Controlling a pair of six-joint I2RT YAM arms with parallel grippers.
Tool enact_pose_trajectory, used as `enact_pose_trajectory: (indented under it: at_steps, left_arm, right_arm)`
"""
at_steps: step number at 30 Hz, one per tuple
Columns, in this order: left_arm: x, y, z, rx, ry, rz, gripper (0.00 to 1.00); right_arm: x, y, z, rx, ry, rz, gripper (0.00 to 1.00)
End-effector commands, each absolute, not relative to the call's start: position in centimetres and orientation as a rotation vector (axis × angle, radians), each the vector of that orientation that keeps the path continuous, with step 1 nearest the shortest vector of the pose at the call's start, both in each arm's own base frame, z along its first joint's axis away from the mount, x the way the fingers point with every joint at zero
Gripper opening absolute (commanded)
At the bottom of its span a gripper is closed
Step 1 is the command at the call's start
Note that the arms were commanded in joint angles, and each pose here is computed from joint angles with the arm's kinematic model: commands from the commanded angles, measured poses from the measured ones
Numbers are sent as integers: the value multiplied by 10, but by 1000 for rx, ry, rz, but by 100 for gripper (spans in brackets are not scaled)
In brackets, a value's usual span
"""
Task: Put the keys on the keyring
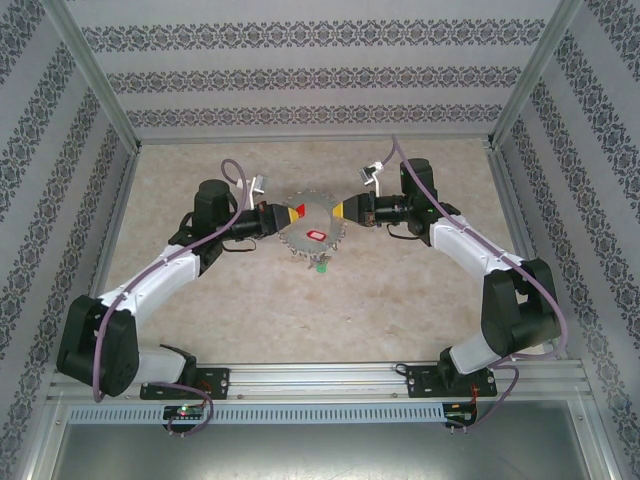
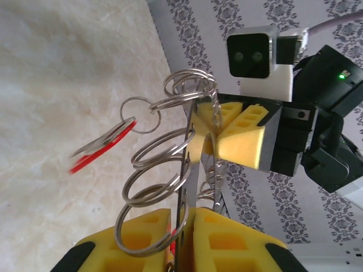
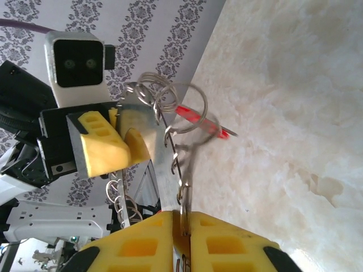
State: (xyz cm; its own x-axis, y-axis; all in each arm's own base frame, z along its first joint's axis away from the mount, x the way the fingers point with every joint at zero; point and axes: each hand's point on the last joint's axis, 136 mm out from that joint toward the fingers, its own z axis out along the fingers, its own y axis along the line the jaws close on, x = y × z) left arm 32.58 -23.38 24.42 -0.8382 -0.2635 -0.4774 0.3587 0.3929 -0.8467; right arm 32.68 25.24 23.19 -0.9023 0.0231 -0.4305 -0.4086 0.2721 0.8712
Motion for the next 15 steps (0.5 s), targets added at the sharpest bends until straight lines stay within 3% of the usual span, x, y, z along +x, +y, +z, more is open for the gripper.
enact_pose_trajectory:
  at_steps: [1,7,11,15]
  left_arm:
    - [330,-226,279,172,1980,-1376,12]
    - [330,-219,285,182,1972,-1294,12]
    - [329,-214,291,251,1949,-1196,12]
    - [325,-208,295,408,1949,-943,9]
  right_arm:
    - [335,251,241,-355,2160,1649,18]
    - [346,235,236,-249,2195,1540,32]
    - [357,204,231,-94,2243,1283,34]
    - [337,211,255,-277,2176,1185,34]
